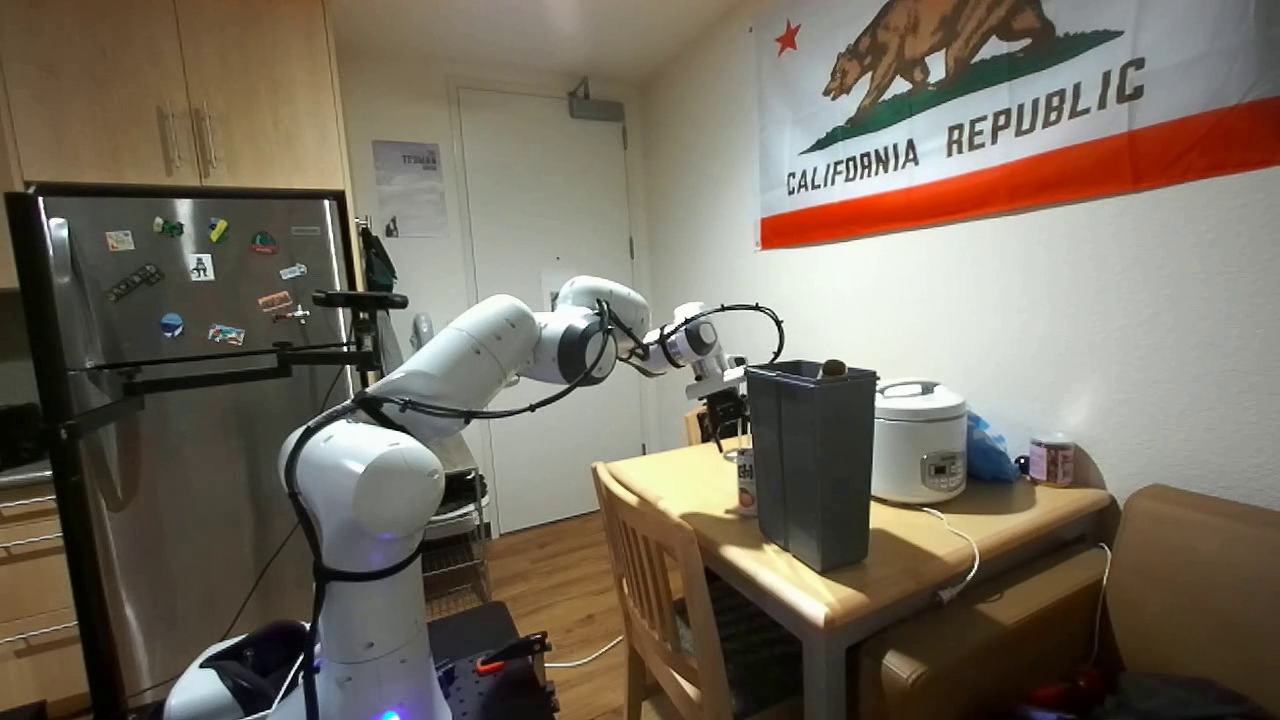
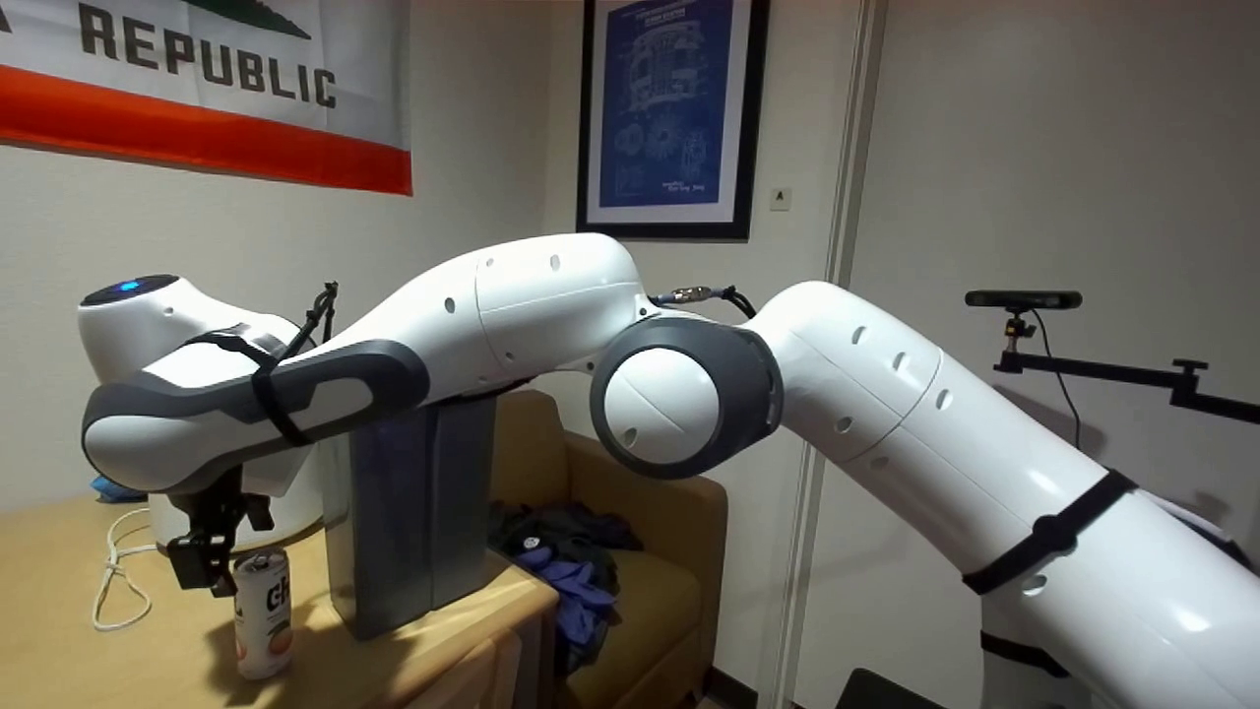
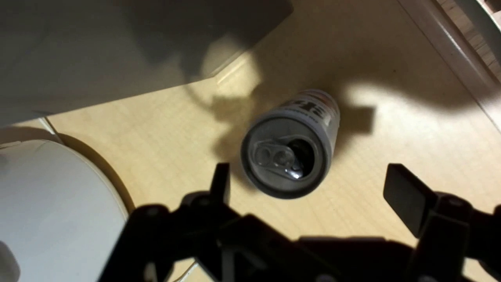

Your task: Put the can in the bin

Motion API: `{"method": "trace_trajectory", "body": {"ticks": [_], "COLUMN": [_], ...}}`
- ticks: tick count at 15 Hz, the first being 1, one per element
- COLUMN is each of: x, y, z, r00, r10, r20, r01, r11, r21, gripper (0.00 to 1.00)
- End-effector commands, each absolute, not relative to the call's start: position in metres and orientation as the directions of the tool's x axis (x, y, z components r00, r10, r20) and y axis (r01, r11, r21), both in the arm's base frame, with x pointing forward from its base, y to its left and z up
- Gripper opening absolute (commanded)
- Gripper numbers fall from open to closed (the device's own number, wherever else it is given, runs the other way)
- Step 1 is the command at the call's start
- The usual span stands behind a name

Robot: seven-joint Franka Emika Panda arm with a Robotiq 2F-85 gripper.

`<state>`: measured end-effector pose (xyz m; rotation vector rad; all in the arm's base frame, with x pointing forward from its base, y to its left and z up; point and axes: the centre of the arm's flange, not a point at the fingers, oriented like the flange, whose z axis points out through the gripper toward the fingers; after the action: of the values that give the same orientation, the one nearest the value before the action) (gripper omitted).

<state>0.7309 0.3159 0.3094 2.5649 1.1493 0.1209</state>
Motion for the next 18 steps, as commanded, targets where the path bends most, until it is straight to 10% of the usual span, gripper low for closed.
{"method": "trace_trajectory", "body": {"ticks": [1,13,14,18], "x": [0.745,0.752,0.752,0.751], "y": [0.311,0.304,0.304,0.303], "z": [0.318,0.269,0.266,0.261], "r00": [0.673,0.664,0.662,0.665], "r10": [0.738,0.742,0.743,0.738], "r20": [-0.055,-0.096,-0.097,-0.114], "r01": [0.708,0.732,0.734,0.734], "r11": [-0.620,-0.617,-0.618,-0.618], "r21": [0.338,0.288,0.282,0.280], "gripper": [1.00,1.00,0.75,0.49]}}
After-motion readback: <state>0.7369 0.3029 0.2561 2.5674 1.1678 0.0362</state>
